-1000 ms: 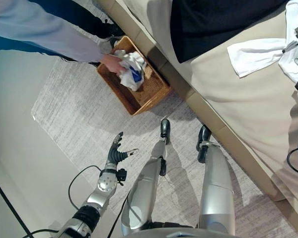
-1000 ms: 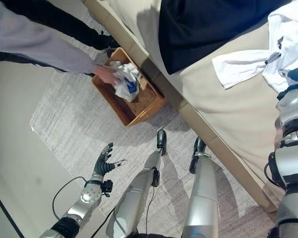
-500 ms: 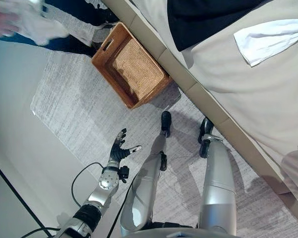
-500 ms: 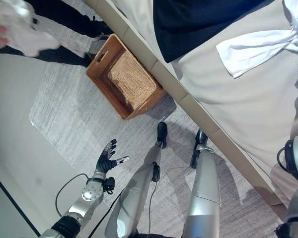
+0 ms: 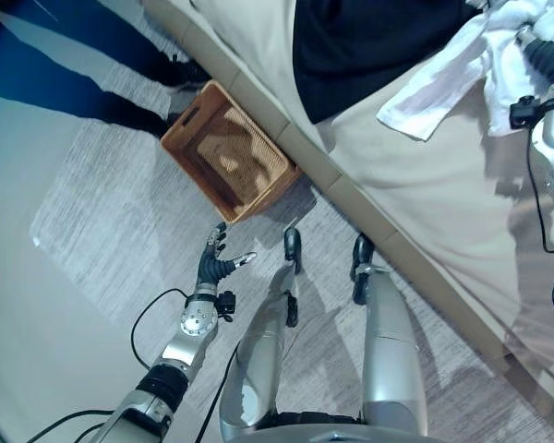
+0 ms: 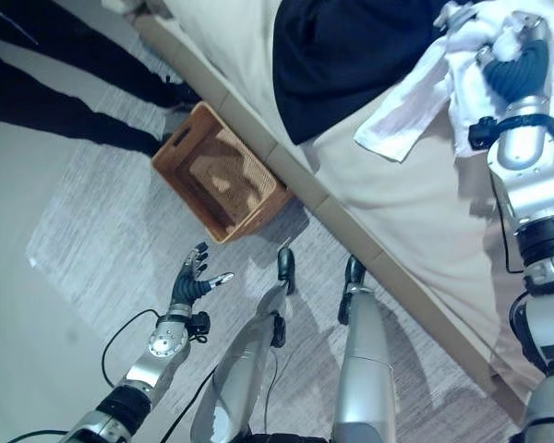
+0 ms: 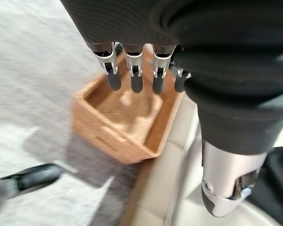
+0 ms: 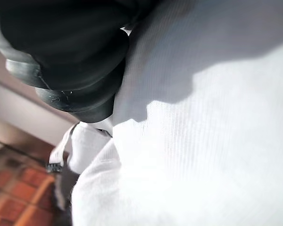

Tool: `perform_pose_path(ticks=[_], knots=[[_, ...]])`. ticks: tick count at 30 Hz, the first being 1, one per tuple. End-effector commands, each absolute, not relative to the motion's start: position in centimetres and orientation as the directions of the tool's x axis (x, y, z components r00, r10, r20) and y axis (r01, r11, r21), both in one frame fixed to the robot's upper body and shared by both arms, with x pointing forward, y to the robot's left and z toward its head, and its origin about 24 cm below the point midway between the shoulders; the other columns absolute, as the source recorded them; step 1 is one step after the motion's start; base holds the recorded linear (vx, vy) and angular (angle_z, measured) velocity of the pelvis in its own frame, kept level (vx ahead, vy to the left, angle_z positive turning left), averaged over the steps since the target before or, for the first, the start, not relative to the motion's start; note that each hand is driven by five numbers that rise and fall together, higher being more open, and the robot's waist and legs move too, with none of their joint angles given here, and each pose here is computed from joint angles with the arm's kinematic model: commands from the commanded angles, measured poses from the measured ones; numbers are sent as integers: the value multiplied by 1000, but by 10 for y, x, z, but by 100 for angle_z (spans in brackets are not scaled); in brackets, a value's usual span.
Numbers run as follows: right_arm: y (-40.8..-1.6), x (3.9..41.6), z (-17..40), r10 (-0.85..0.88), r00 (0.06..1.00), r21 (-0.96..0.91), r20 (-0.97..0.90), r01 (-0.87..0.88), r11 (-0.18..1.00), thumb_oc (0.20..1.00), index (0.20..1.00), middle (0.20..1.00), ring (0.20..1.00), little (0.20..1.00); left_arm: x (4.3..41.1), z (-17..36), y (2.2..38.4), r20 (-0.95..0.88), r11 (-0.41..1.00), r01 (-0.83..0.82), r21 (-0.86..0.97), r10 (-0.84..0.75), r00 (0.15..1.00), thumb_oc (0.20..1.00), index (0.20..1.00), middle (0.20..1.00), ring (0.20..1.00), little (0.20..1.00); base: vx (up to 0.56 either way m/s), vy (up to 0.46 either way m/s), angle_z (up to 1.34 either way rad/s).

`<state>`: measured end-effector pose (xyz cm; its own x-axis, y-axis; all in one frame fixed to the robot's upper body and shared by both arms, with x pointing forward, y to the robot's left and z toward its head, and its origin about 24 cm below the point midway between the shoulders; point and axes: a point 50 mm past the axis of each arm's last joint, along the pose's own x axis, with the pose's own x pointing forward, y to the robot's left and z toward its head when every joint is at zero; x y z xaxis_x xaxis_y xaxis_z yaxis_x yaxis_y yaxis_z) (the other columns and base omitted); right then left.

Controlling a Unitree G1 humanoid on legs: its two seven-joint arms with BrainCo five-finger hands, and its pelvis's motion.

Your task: Pick up clothes into the bucket

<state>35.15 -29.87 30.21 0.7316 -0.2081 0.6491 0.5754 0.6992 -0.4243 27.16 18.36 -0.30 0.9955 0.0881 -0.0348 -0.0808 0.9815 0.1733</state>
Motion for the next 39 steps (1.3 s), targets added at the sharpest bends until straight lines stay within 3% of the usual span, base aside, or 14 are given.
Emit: perform_pose_path(ticks=[1, 5, 13, 18, 19, 24, 27, 30, 33, 39], knots=[[-296, 329, 348, -193, 567, -244, 801, 604, 759, 200, 200, 200, 200, 200, 262, 1, 221, 1, 960, -167, 224, 171, 985, 1000, 1000, 1000, 1000, 1000, 40, 71, -24], [-296, 321, 341, -175, 555, -236, 813, 589, 773, 200, 200, 200, 200, 200, 259, 15, 235, 56, 959, -176, 221, 168, 984, 1000, 1000, 1000, 1000, 1000, 64, 81, -37], [-287, 317, 297, -68, 676, -377, 734, 488, 787, 200, 200, 200, 200, 200, 259, 70, 243, 253, 977, -139, 161, 95, 963, 1000, 1000, 1000, 1000, 1000, 103, 49, -18], [-269, 315, 268, 76, 769, -483, 634, 318, 816, 200, 200, 200, 200, 200, 272, 131, 224, 422, 974, 35, 225, -130, 897, 1000, 1000, 1000, 1000, 1000, 95, 8, -3], [-263, 312, 259, 145, 802, -530, 579, 236, 814, 200, 200, 200, 200, 200, 275, 156, 213, 470, 960, 123, 250, -231, 852, 1000, 1000, 1000, 1000, 1000, 62, -1, 3], [-255, 302, 255, 266, 831, -624, 489, 120, 772, 200, 200, 200, 200, 200, 278, 193, 187, 491, 890, 315, 330, -447, 748, 1000, 1000, 1000, 1000, 1000, 54, -5, 2], [-240, 295, 265, 376, 809, -696, 451, 55, 716, 200, 200, 200, 200, 200, 282, 220, 157, 431, 757, 463, 461, -647, 628, 1000, 1000, 1000, 1000, 1000, 30, -6, 0], [-222, 290, 278, 462, 758, -726, 460, 22, 687, 200, 200, 200, 200, 200, 287, 228, 138, 359, 664, 539, 518, -741, 567, 1000, 1000, 1000, 1000, 1000, 0, 0, 0], [-216, 288, 283, 491, 737, -734, 465, 12, 679, 200, 200, 200, 200, 200, 290, 229, 130, 327, 629, 555, 544, -768, 551, 1000, 1000, 1000, 1000, 1000, 8, -1, -1], [-173, 266, 304, 643, 552, -734, 531, -79, 675, 200, 200, 200, 200, 200, 300, 228, 101, 305, 585, 600, 545, -806, 508, 1000, 1000, 1000, 1000, 1000, 7, 0, -1]])
